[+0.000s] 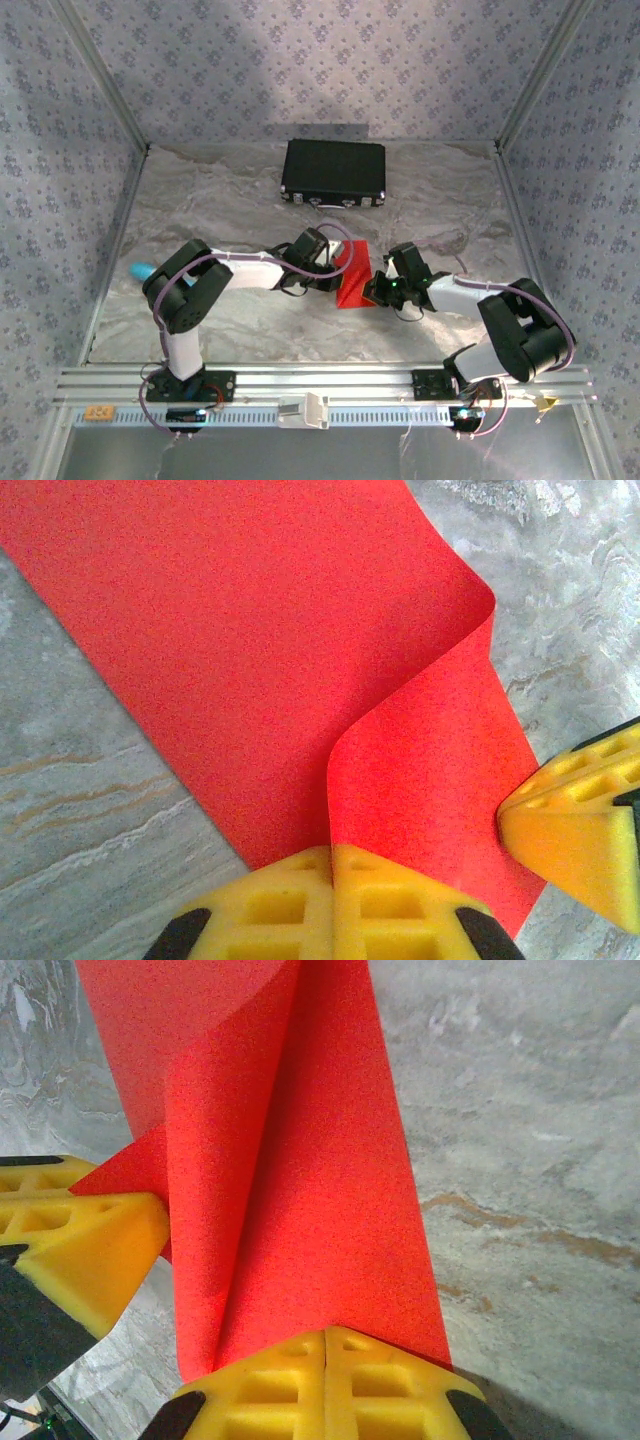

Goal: Fold a paper plane with a square sheet of paper (pick it up from the middle)
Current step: Fold the triangle a second time at the center of the table.

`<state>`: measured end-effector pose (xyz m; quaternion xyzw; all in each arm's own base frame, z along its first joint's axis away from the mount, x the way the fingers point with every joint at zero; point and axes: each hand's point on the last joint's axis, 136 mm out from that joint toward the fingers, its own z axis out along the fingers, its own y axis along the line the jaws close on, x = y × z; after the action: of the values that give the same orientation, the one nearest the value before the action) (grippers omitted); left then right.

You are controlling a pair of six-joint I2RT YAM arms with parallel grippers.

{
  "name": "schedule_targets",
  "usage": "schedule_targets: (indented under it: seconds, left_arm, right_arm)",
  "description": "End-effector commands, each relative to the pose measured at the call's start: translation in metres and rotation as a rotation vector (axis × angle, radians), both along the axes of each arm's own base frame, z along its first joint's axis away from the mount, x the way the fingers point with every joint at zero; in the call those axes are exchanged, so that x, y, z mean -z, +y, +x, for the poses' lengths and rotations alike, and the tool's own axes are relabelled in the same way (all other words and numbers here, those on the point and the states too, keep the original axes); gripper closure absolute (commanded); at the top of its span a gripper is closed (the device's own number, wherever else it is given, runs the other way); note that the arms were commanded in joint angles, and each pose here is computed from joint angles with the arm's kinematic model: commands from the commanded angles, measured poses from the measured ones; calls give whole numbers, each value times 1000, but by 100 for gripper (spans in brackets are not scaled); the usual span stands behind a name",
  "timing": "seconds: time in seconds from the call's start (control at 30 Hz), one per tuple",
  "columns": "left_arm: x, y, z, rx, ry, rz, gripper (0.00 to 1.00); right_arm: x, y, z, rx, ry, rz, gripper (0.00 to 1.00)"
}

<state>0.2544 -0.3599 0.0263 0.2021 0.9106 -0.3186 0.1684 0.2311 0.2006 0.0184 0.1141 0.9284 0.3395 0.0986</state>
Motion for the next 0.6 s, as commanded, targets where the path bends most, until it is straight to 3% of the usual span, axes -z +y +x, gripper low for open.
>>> schedule_targets:
  seconds: [0.0,0.57]
  left_arm:
    - [1,-5,0,15,17,-10,100]
    - [13,2,-5,35,36,32,100]
  right_arm:
    - [8,-9,-7,23,45,-35,100]
    - [-2,-5,-1,14,11,-9,99]
